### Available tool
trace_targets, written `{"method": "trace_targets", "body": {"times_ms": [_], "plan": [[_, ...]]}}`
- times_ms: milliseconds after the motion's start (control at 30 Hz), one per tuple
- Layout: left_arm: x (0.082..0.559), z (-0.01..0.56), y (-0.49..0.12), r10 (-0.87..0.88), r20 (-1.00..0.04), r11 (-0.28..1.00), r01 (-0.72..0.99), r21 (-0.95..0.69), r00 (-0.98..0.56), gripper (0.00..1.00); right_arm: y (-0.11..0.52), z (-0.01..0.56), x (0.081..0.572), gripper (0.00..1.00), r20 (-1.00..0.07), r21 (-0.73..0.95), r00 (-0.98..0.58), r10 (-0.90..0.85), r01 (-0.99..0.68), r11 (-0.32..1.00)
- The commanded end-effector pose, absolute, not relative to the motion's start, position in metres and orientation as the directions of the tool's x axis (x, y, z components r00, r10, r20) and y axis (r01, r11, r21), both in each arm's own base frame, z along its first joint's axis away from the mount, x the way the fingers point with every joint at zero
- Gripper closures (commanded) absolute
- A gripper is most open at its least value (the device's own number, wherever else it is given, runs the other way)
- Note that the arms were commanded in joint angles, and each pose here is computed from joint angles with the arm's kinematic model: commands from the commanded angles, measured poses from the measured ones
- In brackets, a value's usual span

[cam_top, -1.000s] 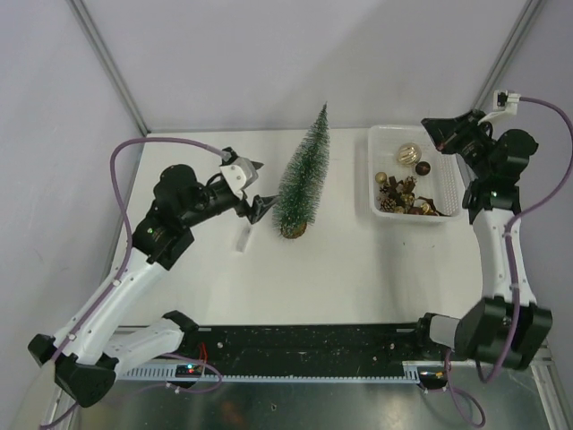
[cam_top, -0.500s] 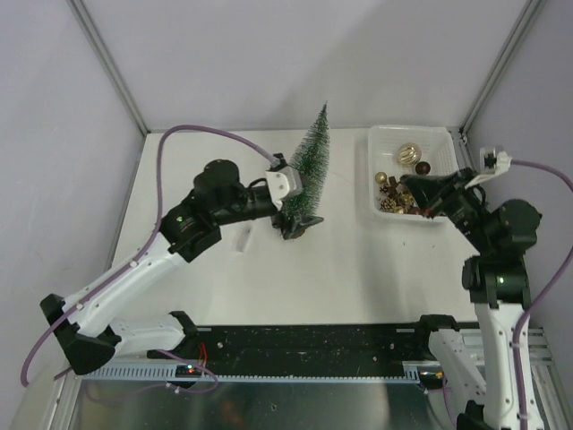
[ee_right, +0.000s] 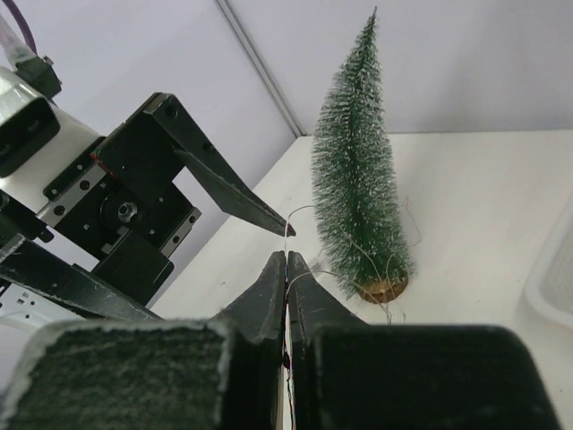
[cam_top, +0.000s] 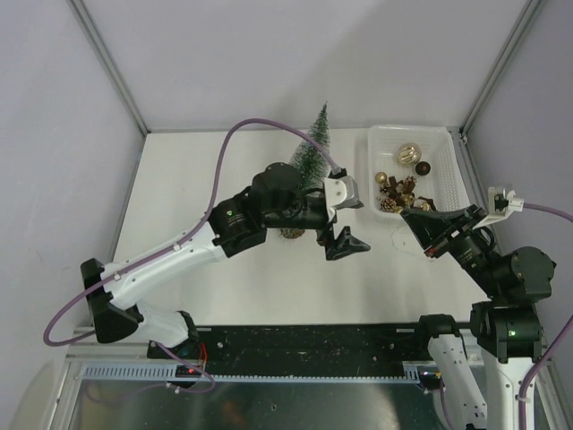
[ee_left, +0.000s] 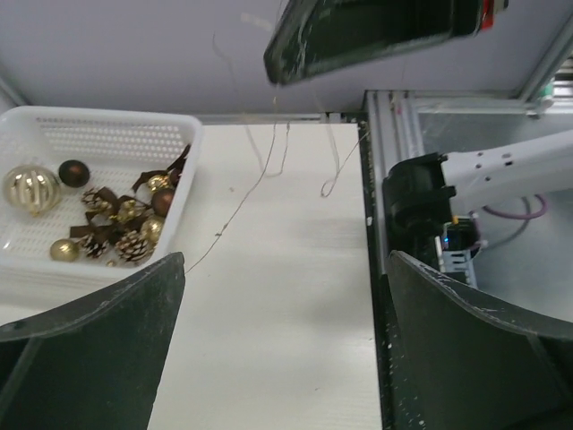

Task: Decorate the small christmas tree

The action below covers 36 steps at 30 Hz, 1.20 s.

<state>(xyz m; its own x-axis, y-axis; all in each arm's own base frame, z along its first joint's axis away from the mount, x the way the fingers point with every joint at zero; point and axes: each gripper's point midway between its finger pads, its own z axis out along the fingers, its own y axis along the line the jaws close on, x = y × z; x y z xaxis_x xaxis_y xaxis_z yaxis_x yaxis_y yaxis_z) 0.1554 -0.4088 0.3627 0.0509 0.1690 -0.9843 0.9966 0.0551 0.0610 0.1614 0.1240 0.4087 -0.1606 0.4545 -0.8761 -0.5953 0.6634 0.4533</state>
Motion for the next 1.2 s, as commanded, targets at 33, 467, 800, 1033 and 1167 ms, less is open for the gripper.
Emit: {"method": "trace_targets", "body": {"times_ms": [33,467,800,1033,1167], "plan": [[0.141,0.395,-0.43,0.087,-0.996,0.022,0.999,-0.024,-0.026,0.0,0.129,0.401,0.147,1.0,-0.862,0.484,-0.202,0.466,-0.605,0.633],[0.114,0.381,-0.477,0.122,-0.989,-0.055,0.994,-0.097,-0.09,0.04,0.132,0.4,0.14,1.0,-0.846,0.502,-0.208,0.491,-0.621,0.602],[0.111,0.374,-0.474,0.141,-0.988,-0.054,0.995,-0.078,-0.07,0.78,0.132,0.401,0.137,1.0,-0.847,0.499,-0.206,0.491,-0.627,0.598],[0.111,0.366,-0.449,0.184,-0.983,-0.023,0.999,-0.033,-0.028,1.0,0.131,0.398,0.139,0.93,-0.846,0.504,-0.211,0.49,-0.616,0.606],[0.108,0.362,-0.428,0.214,-0.976,-0.026,0.999,-0.032,-0.026,1.0,0.13,0.398,0.139,0.72,-0.845,0.506,-0.21,0.492,-0.611,0.609]]}}
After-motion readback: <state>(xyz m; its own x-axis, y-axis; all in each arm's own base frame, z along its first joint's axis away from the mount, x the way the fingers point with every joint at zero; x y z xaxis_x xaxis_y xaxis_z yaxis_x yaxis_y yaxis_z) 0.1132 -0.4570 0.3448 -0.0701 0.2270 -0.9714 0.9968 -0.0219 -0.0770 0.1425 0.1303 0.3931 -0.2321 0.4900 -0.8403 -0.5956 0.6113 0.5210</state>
